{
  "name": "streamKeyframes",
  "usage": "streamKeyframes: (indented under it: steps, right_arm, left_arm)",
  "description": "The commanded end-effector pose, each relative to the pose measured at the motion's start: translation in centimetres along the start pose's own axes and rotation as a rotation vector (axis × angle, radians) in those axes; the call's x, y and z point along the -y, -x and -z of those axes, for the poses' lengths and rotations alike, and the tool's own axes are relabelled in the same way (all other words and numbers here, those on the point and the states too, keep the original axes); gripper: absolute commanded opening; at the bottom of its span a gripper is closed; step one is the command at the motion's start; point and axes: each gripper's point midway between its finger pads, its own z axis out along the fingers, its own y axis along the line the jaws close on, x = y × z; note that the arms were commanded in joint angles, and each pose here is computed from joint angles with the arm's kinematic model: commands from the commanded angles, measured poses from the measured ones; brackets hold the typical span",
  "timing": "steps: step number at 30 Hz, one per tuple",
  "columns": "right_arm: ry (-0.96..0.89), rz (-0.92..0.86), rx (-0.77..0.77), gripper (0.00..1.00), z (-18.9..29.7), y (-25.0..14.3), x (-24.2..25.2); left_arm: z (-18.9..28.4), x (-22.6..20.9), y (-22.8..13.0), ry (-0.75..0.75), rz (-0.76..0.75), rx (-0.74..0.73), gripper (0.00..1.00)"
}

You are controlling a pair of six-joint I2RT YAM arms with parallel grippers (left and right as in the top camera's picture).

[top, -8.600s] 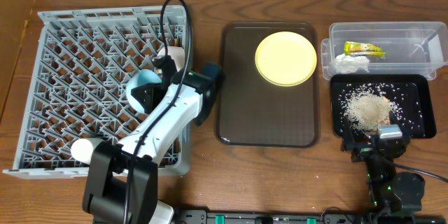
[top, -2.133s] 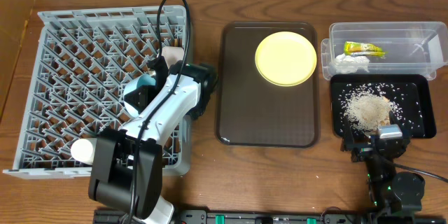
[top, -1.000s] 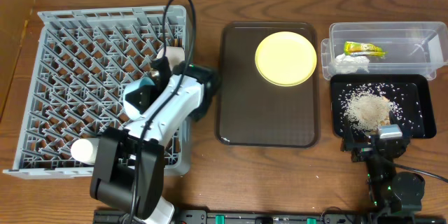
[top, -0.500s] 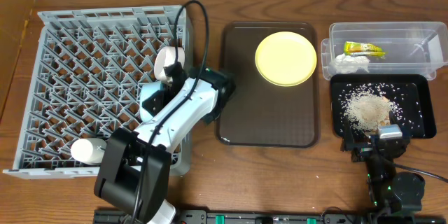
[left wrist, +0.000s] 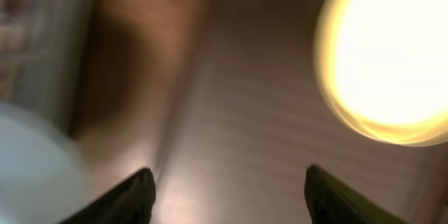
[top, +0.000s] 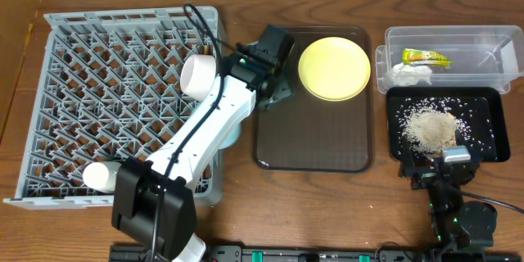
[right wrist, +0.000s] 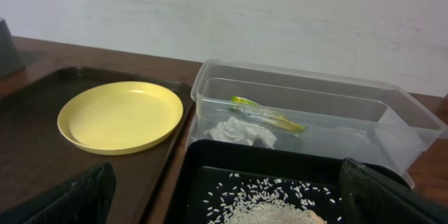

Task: Sort waste into correct bins and load items into the dishwasher
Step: 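Carry the light-blue bowl right and set it on the brown tray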

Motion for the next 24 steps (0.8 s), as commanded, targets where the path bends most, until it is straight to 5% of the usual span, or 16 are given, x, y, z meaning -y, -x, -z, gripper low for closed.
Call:
streamKeyframes:
  steps: [1,11,20,24]
  right_arm:
    - [-0.014,0.009,0.0,0.99,0.0,-0.1,0.3]
    - [-0.014,0.009,0.0,0.99,0.0,-0.1,0.3]
    - [-0.014,0.009,0.0,0.99,0.0,-0.1,0.3]
    - [-0.014,0.009,0.0,0.99,0.0,-0.1,0.3]
  left_arm:
    - [-0.5,3.5,-0.9,-0.184,-0.049,-0.083,0.69]
    - [-2.6,2.9,-0.4,-0.162,-0.2,-0.079,0.67]
    - [-0.9,0.3,-1.7,-0.1,-0.176,-0.148,0.65]
    - [-1.2,-3.7,-2.3,0.045,-0.104,-0.195,0.66]
